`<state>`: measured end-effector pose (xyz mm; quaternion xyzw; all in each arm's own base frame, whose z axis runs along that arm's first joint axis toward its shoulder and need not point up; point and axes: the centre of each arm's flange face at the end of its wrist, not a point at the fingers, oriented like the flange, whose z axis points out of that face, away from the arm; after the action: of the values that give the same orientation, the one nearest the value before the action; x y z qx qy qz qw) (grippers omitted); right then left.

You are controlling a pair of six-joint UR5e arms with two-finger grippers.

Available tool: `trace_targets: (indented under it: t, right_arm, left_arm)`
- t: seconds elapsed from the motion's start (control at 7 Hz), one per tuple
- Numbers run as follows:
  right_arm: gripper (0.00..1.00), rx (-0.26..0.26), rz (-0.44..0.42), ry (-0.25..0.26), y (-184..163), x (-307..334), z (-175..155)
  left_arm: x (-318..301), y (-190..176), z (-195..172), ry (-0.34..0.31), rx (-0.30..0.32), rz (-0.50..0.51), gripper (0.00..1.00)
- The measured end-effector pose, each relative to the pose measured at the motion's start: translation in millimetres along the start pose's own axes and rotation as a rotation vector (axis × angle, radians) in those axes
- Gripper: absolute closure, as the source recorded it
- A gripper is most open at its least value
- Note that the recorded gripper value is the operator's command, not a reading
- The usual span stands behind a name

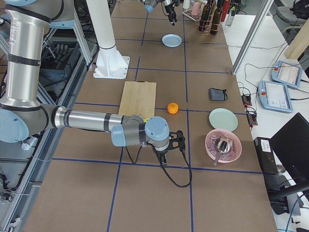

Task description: Pick orange to plate

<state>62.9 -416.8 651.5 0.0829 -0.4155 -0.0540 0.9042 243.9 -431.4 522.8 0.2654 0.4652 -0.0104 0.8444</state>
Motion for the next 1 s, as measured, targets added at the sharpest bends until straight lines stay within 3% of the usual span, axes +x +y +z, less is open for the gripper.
trace_targets:
  t: [0.29,0.71,1.0]
  right_arm:
    - [0.00,-0.001,0.001,0.000,0.4,0.7,0.6]
    - [0.00,-0.003,0.003,-0.001,0.8,1.4,1.3]
    - [0.00,-0.005,0.006,0.000,1.5,3.0,2.6]
  left_arm:
    - [12.6,31.7,31.0,-0.061,0.025,-0.106,0.22]
    - [10.7,47.4,48.7,-0.096,0.026,-0.133,0.35]
    - [11.6,49.4,52.3,-0.098,0.022,-0.133,0.55]
